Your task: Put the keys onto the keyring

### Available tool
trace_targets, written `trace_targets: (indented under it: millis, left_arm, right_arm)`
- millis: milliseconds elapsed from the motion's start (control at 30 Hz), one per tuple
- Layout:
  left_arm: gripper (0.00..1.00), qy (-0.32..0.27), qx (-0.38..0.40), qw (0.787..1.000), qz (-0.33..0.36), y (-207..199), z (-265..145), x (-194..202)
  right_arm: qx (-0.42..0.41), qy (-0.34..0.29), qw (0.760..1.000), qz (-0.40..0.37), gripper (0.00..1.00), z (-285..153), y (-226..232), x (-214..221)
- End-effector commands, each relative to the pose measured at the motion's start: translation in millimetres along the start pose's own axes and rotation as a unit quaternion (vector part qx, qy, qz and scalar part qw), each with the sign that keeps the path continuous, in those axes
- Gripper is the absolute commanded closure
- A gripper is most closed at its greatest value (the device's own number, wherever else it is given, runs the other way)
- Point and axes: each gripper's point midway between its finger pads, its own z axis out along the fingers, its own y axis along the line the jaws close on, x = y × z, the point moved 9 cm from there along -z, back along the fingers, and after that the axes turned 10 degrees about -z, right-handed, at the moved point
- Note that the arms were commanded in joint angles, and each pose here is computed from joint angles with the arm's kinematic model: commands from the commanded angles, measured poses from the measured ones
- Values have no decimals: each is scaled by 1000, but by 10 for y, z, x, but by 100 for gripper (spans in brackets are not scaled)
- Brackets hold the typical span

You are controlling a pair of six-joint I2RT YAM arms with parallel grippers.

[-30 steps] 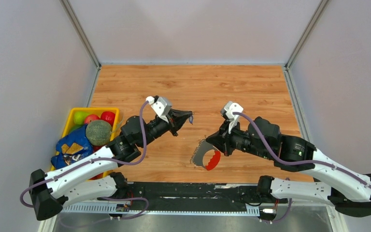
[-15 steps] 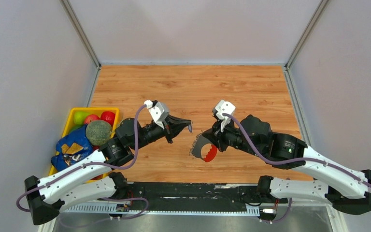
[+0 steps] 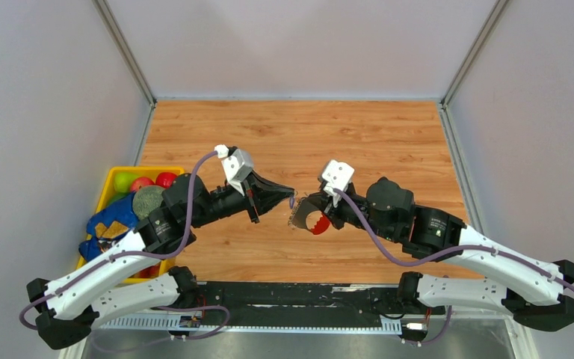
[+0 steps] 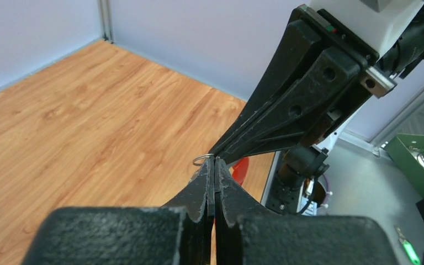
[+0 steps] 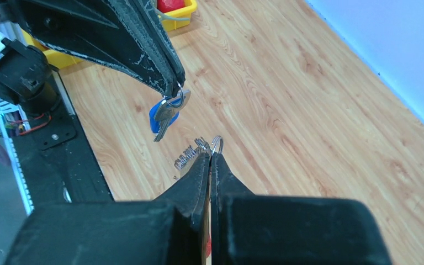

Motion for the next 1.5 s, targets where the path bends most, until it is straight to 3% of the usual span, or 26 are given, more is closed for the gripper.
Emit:
trace_targets:
  millis: [0, 1467]
  left_arm:
    - [100, 21, 11, 999, -24, -65, -2, -47]
    - [100, 47, 2, 999, -19, -19, 151, -46]
  right_arm:
    - [13, -63, 997, -45, 100, -1, -74, -126]
    - [-17, -78, 996, -31, 100, 16, -19, -206]
